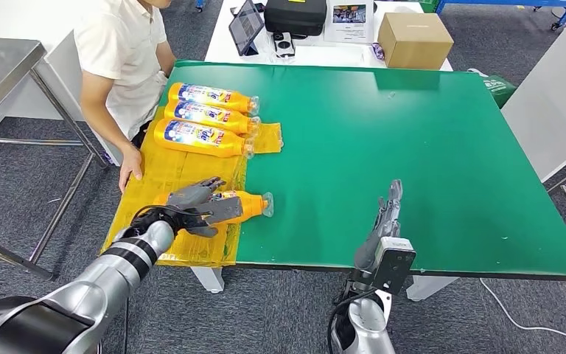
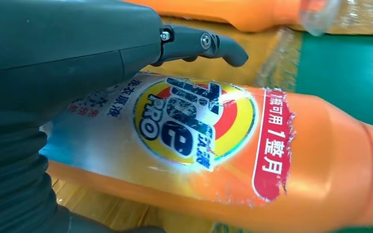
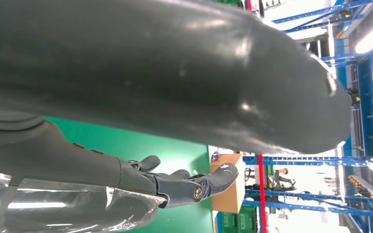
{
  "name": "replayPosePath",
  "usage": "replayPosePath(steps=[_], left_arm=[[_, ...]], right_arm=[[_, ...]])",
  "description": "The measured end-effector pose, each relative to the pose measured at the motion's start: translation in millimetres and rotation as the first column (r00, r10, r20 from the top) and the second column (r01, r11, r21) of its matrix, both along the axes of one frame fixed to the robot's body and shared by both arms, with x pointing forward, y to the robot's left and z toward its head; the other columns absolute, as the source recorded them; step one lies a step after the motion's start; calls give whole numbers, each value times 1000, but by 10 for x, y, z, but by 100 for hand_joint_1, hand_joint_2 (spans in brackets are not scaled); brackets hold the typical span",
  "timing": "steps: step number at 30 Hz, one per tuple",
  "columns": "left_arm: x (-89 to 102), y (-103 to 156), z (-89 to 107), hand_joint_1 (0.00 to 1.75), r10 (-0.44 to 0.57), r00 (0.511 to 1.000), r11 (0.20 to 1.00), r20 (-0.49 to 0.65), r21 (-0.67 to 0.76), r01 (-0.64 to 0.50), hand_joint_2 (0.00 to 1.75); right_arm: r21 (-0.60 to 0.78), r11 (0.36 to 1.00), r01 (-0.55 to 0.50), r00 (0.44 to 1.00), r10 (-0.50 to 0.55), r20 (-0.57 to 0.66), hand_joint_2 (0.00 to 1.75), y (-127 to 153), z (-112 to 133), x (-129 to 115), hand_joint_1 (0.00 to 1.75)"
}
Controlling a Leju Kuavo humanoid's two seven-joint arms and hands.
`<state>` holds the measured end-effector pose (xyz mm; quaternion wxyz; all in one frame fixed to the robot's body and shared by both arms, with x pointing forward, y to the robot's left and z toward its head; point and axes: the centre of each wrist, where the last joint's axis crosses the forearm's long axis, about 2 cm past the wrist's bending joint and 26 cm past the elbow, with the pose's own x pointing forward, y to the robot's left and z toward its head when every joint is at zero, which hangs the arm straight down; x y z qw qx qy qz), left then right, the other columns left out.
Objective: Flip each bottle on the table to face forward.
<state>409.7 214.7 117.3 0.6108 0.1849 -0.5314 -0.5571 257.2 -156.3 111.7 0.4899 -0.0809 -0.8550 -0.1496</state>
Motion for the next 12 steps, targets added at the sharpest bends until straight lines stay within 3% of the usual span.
replayPosePath(steps=[10,11,12], left_arm=[[-55,191,-13,0,-124,989,965,-74,-241,103,0],[-79,200,-22,0,-137,988,955,-78,-276,111,0],[-91,204,-25,0,-144,986,949,-80,-294,115,0]], right_arm=[[0,1000,7,1000,-7,-11,0,3,-21,-4,0],[-1,1000,8,1000,-8,-12,44,3,-25,-5,0],[-1,1000,9,1000,-9,-13,58,3,-26,-6,0]])
